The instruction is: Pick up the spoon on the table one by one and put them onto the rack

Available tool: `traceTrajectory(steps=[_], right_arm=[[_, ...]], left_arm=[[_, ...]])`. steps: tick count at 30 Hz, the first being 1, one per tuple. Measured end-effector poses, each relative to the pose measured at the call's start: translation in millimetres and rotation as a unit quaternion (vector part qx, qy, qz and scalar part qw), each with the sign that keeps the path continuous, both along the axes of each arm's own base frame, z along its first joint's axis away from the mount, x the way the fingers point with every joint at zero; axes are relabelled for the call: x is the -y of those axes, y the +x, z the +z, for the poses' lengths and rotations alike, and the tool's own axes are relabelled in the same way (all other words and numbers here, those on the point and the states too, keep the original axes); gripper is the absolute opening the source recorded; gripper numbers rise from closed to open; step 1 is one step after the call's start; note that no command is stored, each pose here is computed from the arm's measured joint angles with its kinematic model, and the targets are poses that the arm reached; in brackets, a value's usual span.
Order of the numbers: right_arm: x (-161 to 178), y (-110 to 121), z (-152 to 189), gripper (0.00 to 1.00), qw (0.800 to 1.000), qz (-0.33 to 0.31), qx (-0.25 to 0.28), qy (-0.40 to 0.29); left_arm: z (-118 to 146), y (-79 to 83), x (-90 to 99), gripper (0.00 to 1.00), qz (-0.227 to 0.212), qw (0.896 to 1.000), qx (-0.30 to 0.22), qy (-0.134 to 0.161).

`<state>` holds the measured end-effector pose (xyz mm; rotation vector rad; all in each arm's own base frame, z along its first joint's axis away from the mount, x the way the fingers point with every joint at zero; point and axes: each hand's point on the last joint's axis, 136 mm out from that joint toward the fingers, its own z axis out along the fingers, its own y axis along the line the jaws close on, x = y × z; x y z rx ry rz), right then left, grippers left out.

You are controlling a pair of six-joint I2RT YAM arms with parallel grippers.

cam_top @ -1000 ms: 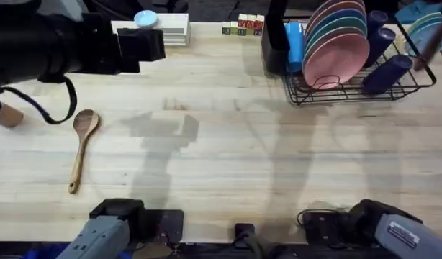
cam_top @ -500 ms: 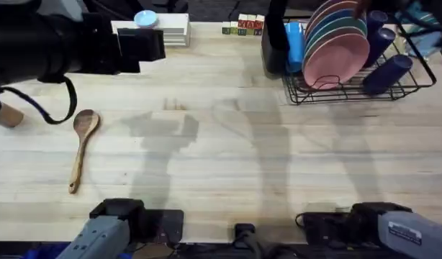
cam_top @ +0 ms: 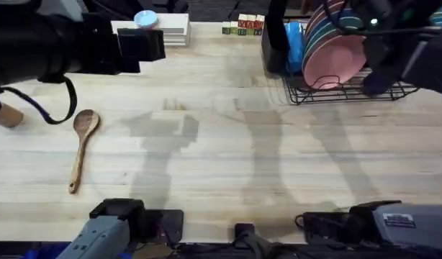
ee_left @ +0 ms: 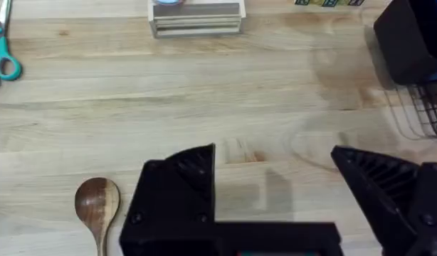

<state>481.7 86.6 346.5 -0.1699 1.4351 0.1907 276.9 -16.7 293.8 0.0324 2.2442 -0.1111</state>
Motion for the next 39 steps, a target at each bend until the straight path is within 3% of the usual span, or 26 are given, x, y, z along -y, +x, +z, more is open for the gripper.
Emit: traceTrajectory(steps=[13, 19, 39], right_arm=[[-24, 28, -62, 0.032, 0.998, 0.020, -0.051, 0.013], [-26, 36, -74, 0.032, 0.999, 0.020, -0.046, 0.015], [-29, 44, -120, 0.032, 0.994, 0.020, -0.103, 0.006]], left_arm=[[0, -0.1, 0.0, 0.993, 0.000, 1.000, 0.000, 0.000], [-1, -0.8, 0.0, 0.994, 0.000, 1.000, -0.003, 0.000], [-16, 8.9, 0.1, 0.993, 0.000, 0.999, -0.032, 0.000]])
